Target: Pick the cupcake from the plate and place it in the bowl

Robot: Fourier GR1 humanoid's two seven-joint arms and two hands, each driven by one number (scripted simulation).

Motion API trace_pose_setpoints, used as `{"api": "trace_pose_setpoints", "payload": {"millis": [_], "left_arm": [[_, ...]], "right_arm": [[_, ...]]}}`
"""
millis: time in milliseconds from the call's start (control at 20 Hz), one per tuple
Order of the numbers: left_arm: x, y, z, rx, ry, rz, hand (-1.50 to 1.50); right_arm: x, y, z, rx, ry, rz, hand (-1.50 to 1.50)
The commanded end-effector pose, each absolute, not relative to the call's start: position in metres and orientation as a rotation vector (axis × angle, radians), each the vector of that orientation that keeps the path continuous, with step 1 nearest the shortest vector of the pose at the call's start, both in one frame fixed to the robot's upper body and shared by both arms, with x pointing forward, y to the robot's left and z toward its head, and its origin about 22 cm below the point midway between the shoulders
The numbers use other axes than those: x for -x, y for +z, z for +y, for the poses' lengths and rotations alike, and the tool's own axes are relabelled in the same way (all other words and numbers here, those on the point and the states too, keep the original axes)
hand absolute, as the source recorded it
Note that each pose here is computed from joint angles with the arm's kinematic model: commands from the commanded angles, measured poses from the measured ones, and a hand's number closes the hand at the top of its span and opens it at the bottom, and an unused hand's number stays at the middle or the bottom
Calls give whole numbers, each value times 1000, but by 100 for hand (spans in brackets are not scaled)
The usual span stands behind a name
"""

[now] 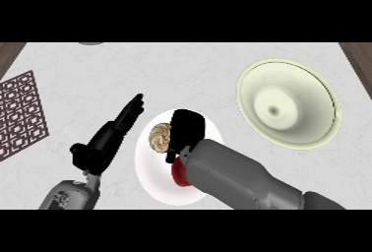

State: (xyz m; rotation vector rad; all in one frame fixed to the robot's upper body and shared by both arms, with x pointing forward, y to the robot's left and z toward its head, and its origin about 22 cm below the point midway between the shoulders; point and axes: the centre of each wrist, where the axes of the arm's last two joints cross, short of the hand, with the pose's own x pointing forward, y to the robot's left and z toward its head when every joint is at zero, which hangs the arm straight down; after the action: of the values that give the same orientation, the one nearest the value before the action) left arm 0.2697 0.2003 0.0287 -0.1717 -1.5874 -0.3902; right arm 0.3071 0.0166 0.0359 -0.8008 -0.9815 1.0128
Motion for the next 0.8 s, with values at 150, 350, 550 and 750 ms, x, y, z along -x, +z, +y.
{"api": "trace_pose_setpoints", "payload": {"millis": [150, 350, 550, 750], "left_arm": [[-270, 31, 202, 159, -390, -1581, 0], [-258, 32, 214, 144, -348, -1578, 0], [-254, 29, 194, 150, -349, -1589, 0], [-258, 17, 206, 142, -341, -1578, 0]], "right_arm": [[-256, 20, -3, 582, 1601, -1151, 150], [-264, 44, -58, 843, 1569, -1219, 150], [-249, 86, -60, 950, 1394, -1397, 150], [-248, 149, -61, 912, 1131, -1658, 150]]}}
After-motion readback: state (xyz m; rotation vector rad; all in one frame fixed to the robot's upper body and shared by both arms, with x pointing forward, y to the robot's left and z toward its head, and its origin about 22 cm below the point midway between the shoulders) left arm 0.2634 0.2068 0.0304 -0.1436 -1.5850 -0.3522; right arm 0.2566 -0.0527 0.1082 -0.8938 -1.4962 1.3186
